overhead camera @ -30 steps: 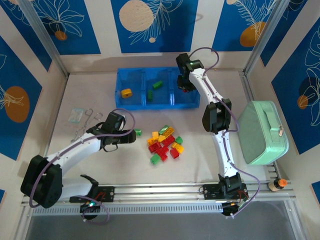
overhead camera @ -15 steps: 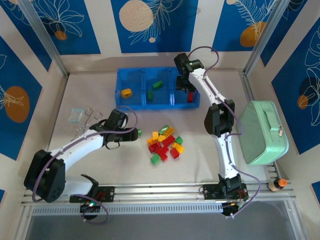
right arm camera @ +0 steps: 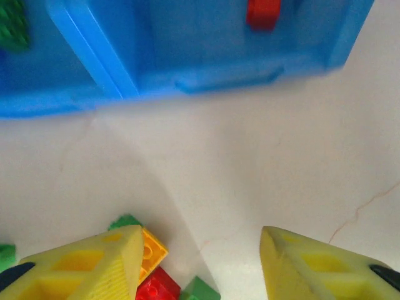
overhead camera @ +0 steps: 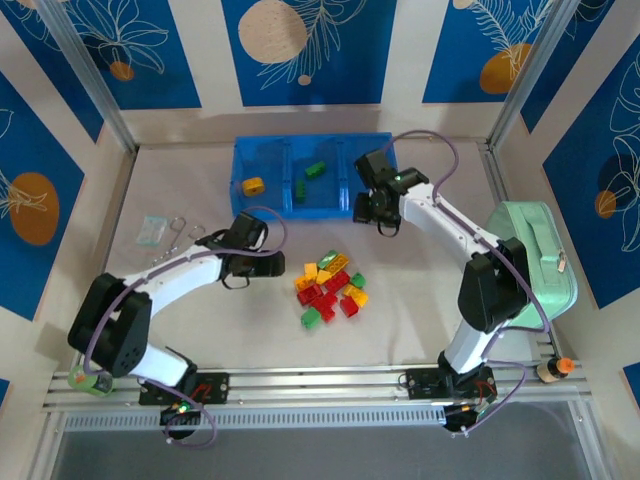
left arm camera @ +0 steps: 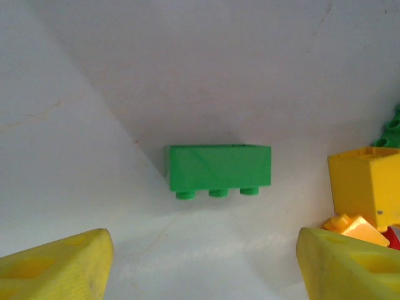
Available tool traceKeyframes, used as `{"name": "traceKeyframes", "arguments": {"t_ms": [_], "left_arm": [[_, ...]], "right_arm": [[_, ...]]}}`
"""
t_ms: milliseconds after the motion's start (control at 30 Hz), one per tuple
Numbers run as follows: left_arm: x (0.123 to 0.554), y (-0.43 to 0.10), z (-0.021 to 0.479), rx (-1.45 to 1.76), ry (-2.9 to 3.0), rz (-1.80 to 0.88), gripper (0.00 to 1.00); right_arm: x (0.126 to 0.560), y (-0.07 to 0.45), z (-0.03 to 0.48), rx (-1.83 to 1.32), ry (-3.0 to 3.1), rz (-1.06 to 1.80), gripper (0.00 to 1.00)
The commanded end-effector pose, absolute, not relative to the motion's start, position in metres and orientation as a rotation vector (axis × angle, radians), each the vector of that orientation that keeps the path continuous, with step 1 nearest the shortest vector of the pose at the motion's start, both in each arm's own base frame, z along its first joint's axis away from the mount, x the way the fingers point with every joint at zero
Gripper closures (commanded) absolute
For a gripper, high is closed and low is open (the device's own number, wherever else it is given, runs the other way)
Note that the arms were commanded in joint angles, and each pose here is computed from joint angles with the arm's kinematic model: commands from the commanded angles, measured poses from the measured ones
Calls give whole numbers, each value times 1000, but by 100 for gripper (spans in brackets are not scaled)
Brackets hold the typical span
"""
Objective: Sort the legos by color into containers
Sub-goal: Pick up the lego from the center of the table.
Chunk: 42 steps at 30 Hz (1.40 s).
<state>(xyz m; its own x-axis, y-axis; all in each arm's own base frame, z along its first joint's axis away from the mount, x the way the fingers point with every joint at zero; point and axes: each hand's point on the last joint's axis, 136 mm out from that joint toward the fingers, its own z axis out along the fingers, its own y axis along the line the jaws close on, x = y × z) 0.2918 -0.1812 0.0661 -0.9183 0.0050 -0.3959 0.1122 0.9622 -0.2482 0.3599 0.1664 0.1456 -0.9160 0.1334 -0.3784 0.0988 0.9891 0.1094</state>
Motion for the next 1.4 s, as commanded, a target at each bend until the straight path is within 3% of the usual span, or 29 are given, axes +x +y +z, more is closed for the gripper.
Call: {"name": "traceKeyframes", "arguments": {"t_ms": [0, 200, 700, 867, 1067, 1367], "left_arm": [[302, -191, 70, 123, 2713, -370, 23], [314, -200, 59, 148, 2746, -344, 23], [310, -209, 24, 236, 2825, -177, 25], [313, -211, 23, 258, 2830, -153, 36], [318, -214, 41, 262, 2791, -169, 55], [366, -242, 115, 335, 2626, -223, 57]], "right_arm": [[338, 175, 138, 195, 2738, 237, 47], [313, 162, 122, 222, 2767, 216, 47], [305, 159, 123, 254, 2748, 259, 47], [300, 156, 121, 269, 2746, 257, 47], [297, 150, 119, 304, 2732, 266, 47], [292, 148, 111, 327, 2748, 272, 47]]}}
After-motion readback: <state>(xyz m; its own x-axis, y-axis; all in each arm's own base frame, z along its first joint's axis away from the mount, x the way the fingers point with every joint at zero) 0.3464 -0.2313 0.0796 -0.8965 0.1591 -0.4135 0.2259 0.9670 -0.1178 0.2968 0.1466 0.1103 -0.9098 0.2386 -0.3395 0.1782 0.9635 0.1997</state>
